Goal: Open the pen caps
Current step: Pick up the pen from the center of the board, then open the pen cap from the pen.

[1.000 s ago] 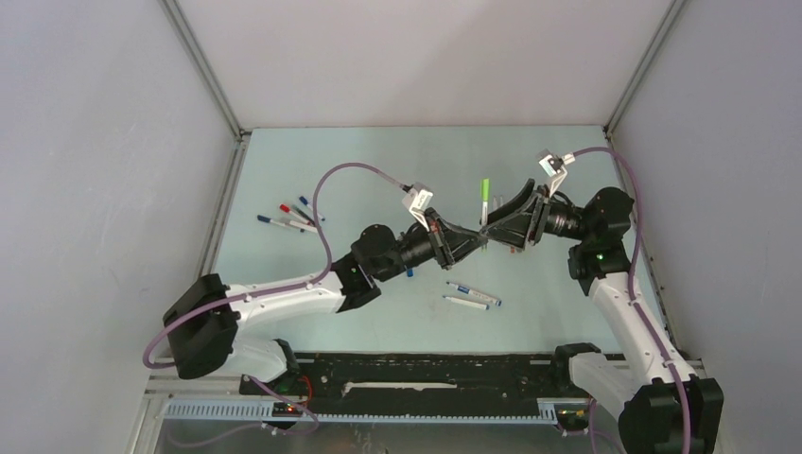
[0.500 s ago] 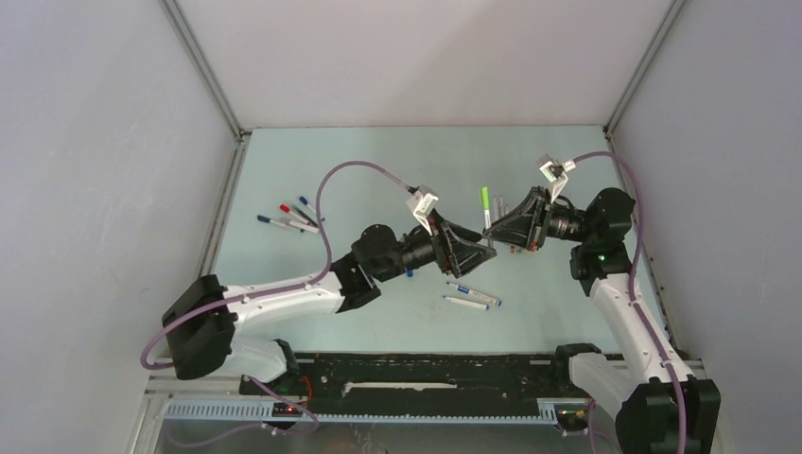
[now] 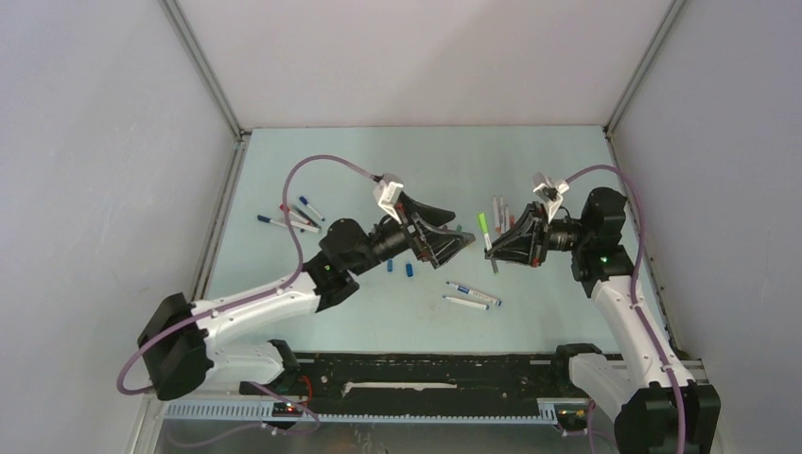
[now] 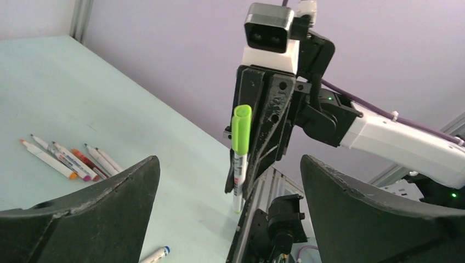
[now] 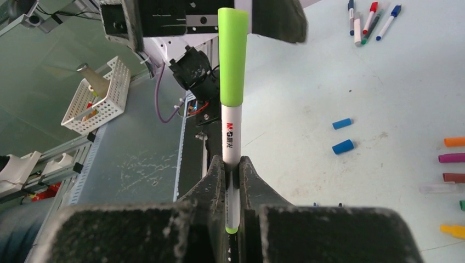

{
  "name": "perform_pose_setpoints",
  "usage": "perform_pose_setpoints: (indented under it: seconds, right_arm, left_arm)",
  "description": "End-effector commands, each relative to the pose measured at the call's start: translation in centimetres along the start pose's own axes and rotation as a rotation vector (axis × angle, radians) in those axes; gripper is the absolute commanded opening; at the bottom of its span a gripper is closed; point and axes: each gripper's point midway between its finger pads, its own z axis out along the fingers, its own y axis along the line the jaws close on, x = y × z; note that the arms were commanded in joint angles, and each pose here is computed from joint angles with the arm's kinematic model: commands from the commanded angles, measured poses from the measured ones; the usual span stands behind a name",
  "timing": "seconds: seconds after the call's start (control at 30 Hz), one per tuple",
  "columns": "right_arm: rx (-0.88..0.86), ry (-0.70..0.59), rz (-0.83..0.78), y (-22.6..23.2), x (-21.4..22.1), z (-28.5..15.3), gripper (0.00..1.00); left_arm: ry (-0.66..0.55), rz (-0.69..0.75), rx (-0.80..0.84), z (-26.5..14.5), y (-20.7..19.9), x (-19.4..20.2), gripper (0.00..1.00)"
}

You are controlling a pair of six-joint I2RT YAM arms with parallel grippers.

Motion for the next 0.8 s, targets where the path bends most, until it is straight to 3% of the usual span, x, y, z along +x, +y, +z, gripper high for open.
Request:
perform_pose_setpoints:
  seconds: [0.0,0.1,0.47,0.77]
  right_arm:
    - [-0.012,0.009,-0.039,0.2,0.4,0.1,0.0]
    - [-0.005,0.01,-0.038,0.0,0.5,0.2,0.0]
    - [-0.002,0.015,-0.026,-0.1,0.8,0.5,0.0]
    - [0.015,0.012,-0.014,-0.5,0.8,0.5,0.0]
  left_arm:
    - [-0.031,-0.07,0.041,2.5,-1.4,-1.7,1.0]
    - [-0.055,-0.103,0.04,3.6,-1.4,-1.8,0.99]
    - [-0.115,-0.146,0.014,4.8,-1.0,-2.5,0.63]
    - [-0.066,-0.169,0.076,5.7,-2.1,-1.2,0.47]
